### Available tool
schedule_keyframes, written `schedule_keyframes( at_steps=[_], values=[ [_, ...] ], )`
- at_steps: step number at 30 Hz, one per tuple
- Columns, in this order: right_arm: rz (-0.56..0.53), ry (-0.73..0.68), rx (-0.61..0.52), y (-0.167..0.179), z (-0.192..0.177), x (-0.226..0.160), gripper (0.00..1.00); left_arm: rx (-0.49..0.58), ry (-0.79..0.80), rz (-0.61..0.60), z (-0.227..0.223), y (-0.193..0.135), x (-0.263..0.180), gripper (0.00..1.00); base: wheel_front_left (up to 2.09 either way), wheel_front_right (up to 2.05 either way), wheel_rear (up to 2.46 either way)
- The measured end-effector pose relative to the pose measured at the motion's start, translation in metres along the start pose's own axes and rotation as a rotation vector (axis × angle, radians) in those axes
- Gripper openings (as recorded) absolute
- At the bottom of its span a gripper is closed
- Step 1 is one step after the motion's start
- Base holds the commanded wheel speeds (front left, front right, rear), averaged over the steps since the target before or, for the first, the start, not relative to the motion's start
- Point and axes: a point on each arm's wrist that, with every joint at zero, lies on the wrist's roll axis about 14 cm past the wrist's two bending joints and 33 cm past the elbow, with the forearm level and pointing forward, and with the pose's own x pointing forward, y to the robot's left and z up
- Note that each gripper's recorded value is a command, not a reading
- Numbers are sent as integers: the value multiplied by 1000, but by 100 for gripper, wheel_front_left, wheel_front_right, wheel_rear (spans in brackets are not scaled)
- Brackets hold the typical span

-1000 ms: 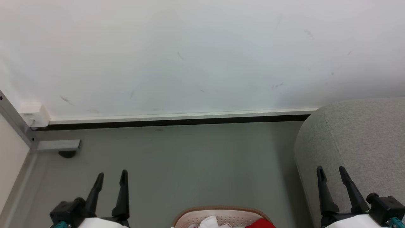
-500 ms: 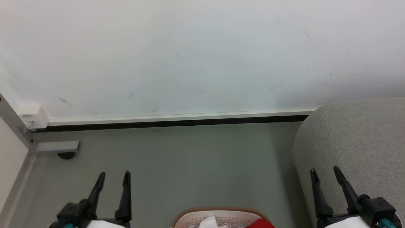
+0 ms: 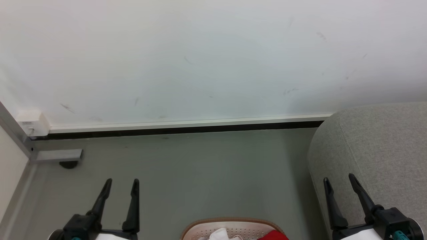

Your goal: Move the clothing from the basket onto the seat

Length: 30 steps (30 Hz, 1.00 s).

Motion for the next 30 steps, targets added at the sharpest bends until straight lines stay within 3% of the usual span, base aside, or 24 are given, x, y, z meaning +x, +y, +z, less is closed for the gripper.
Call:
schedule_keyframes(
  at_steps=[30],
  values=[
    [4, -3, -6, 2, 0, -1, 100, 2, -4, -11, -1, -3, 2, 100, 0, 0, 0]
  ],
)
